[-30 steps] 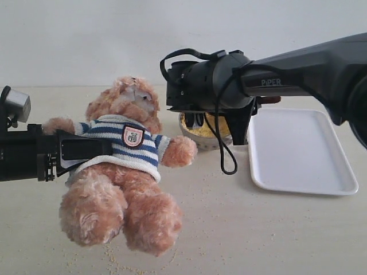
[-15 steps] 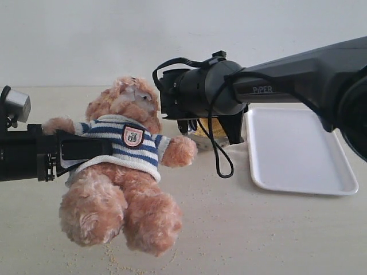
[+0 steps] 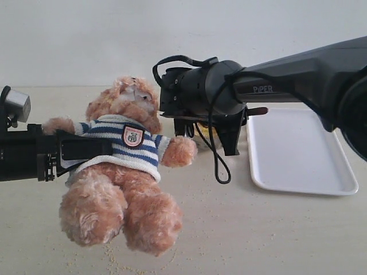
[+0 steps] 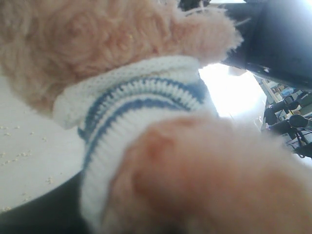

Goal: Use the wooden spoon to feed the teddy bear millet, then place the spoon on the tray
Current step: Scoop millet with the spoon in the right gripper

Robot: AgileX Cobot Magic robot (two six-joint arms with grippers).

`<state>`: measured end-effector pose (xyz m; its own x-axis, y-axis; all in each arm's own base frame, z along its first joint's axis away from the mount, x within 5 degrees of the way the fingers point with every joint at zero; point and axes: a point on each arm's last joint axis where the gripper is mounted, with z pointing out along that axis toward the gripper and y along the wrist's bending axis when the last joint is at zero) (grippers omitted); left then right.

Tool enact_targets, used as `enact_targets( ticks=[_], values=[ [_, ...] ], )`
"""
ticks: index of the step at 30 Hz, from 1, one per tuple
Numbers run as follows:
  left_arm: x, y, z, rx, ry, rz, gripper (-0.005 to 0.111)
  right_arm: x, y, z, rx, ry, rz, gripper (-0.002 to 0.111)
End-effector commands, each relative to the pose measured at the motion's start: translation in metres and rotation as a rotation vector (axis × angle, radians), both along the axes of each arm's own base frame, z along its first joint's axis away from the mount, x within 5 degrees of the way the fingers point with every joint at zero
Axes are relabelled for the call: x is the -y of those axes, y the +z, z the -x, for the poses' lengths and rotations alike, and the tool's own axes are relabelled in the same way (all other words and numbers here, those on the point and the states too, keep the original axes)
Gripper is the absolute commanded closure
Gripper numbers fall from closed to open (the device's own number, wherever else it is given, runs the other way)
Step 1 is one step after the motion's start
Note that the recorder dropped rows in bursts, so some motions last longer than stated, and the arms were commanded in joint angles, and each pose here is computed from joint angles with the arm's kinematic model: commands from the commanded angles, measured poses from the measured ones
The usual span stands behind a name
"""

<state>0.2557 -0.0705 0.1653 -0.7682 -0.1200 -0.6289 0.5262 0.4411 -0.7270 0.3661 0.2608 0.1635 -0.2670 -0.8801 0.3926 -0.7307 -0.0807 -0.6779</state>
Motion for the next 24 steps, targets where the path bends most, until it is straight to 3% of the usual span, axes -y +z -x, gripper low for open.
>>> enact_targets(
  ticks=[1,24],
  values=[
    [0.001,0.005,0.0,0.013,-0.004,0.047,0.102,-0.001,0.007,0.004,-0.017,-0.032,-0.06,0.109],
    [0.001,0.005,0.0,0.013,-0.004,0.047,0.102,0.016,0.01,0.0,0.004,-0.192,-0.128,0.109]
  ],
)
